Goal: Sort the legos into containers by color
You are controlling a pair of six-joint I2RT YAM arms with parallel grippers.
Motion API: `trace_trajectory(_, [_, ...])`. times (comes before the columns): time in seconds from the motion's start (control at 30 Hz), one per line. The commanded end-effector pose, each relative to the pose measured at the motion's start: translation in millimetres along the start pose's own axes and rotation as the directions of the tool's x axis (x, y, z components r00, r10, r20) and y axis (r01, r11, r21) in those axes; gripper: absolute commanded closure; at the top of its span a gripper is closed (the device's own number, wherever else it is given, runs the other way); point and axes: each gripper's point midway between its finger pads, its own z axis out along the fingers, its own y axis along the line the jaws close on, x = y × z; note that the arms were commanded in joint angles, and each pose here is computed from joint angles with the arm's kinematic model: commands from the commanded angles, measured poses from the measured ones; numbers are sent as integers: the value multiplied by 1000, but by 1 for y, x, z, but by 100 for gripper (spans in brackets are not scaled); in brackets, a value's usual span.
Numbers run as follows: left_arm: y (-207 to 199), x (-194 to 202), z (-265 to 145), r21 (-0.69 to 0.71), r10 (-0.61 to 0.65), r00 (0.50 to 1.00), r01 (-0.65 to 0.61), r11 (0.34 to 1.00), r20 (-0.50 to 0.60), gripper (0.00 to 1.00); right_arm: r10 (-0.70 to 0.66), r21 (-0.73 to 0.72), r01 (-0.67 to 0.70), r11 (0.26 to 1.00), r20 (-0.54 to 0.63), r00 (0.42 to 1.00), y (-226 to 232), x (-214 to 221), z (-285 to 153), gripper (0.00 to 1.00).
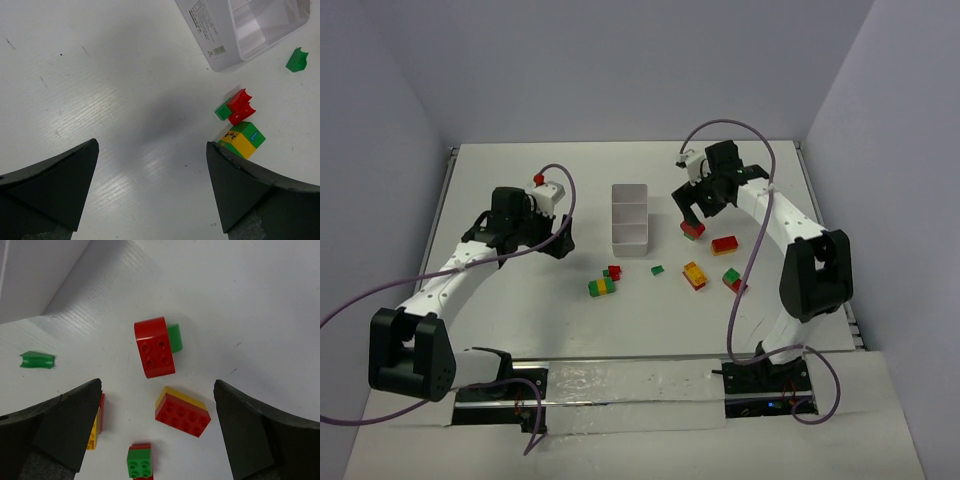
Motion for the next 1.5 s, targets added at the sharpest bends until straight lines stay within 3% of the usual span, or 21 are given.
trace_trajectory(0.0, [1, -17, -2, 12, 37, 998, -37, 999, 43, 1, -62, -55, 57, 997, -91, 994, 3, 4, 12, 0])
trace_trajectory(0.37, [3, -7, 8, 16, 36, 999, -36, 999, 19, 1, -93, -112, 73, 991, -188, 978, -5, 4, 56, 5])
trace_trajectory(0.9, [6, -9, 17, 19, 17, 1000, -17, 1000, 12, 1, -139, -198, 92, 976, -238, 961, 7, 25, 57, 56])
trace_trajectory(0.93, [5, -11, 17, 23, 16, 1000, -16, 1000, 15, 1, -136, -211, 86, 974, -238, 962, 10, 26, 54, 68])
trace_trajectory(1.0, [4, -15, 16, 26, 11, 1000, -12, 1000, 24, 2, -129, -234, 77, 969, -216, 968, 14, 21, 45, 79])
trace_trajectory(1.07, [2, -22, 13, 36, 8, 999, -9, 999, 39, 3, -111, -246, 62, 967, -191, 975, 16, 16, 29, 99])
trace_trajectory(1.2, [-6, -46, 0, 71, -7, 994, -1, 998, 109, 3, -33, -274, 15, 962, -60, 998, 16, -12, -22, 100])
trace_trajectory(1.33, [-31, -83, -23, 181, -19, 971, -25, 983, 237, 4, 134, -403, -70, 912, 133, 982, 28, -60, -89, 100])
trace_trajectory(1.47, [-60, -113, -44, 318, -91, 939, -20, 948, 331, 8, 321, -599, -150, 786, 189, 928, 62, -88, -119, 100])
